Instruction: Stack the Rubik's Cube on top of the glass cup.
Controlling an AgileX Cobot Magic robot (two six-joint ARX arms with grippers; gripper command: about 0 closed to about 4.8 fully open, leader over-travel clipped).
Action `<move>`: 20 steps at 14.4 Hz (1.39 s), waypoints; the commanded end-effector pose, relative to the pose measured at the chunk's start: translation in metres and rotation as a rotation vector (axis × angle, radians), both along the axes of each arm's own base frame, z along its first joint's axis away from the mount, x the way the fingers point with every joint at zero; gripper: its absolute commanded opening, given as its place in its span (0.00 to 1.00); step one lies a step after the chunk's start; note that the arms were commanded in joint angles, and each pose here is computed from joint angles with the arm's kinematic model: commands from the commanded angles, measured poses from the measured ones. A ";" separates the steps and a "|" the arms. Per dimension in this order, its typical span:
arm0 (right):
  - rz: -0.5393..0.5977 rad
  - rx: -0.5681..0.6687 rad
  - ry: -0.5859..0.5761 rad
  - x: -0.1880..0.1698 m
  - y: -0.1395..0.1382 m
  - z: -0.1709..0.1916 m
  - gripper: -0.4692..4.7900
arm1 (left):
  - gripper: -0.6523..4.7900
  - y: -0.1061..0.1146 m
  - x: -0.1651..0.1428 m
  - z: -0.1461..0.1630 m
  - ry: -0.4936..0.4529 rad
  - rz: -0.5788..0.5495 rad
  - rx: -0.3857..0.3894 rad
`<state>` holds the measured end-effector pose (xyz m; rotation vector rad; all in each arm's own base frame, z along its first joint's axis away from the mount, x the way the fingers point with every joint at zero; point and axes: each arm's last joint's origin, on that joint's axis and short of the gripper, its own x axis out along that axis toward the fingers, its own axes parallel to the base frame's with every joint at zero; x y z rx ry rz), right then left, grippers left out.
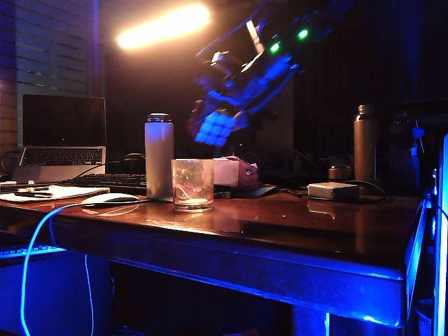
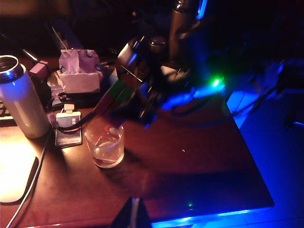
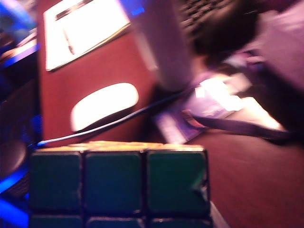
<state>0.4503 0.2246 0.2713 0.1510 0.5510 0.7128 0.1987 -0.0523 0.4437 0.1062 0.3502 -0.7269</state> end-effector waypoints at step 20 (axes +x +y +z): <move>0.036 0.055 -0.126 0.020 0.022 -0.034 0.89 | 0.11 0.000 -0.001 0.003 -0.019 -0.008 -0.004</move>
